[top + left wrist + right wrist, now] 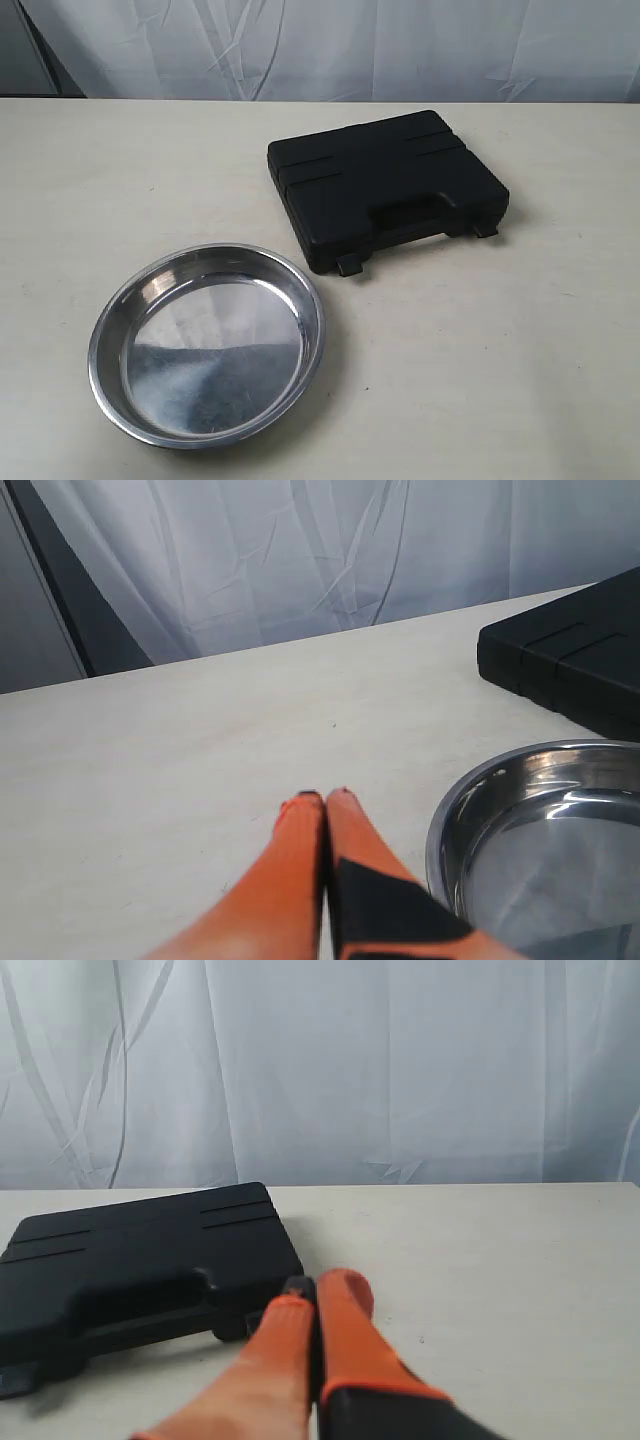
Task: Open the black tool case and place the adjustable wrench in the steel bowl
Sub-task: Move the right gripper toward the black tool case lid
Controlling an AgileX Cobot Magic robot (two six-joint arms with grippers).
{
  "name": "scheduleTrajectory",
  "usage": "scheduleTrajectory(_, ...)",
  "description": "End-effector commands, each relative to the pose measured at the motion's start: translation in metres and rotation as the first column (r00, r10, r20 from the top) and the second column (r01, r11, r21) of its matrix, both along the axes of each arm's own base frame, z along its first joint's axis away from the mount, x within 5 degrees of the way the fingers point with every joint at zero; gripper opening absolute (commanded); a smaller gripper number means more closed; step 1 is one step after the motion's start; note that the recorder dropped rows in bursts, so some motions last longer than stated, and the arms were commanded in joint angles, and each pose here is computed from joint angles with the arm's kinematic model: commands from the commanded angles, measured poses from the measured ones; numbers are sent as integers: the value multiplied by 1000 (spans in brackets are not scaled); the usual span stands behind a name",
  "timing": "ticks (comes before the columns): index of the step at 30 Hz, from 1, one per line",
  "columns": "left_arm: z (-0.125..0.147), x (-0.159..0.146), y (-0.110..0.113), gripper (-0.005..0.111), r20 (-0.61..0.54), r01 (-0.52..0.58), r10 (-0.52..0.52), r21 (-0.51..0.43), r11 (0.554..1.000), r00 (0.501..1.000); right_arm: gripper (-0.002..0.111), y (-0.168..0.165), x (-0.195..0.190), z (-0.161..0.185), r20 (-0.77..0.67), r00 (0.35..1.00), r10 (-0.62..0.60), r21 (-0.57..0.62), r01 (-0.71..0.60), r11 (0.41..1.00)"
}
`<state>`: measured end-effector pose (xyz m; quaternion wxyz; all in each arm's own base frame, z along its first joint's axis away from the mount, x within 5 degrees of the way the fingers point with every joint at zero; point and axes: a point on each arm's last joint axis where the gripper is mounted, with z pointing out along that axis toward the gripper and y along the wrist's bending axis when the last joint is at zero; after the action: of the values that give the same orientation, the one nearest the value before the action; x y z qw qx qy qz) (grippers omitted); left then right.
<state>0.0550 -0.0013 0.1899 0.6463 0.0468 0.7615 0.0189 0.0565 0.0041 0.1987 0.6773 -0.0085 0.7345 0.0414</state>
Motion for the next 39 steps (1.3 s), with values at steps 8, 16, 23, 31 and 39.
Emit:
scheduleTrajectory(8,2,0,0,0,13,-1,2,-6,1000,1000,-1,0,0,1,22,1000,-4,-6,4,1000)
scheduleTrajectory(16,2,0,0,0,13,-1,2,-6,1000,1000,-1,0,-1,16,177,984,-3,5,2,1000)
scheduleTrajectory(23,2,0,0,0,13,-1,2,-6,1000,1000,-1,-1,-1,18,176,984,-39,347,-25,938)
scheduleTrajectory(31,2,0,0,0,13,-1,2,-6,1000,1000,-1,-3,-3,30,117,991,-69,894,-75,441)
scheduleTrajectory(39,2,0,0,0,13,-1,2,-6,1000,1000,-1,0,13,151,350,936,-36,233,-49,971)
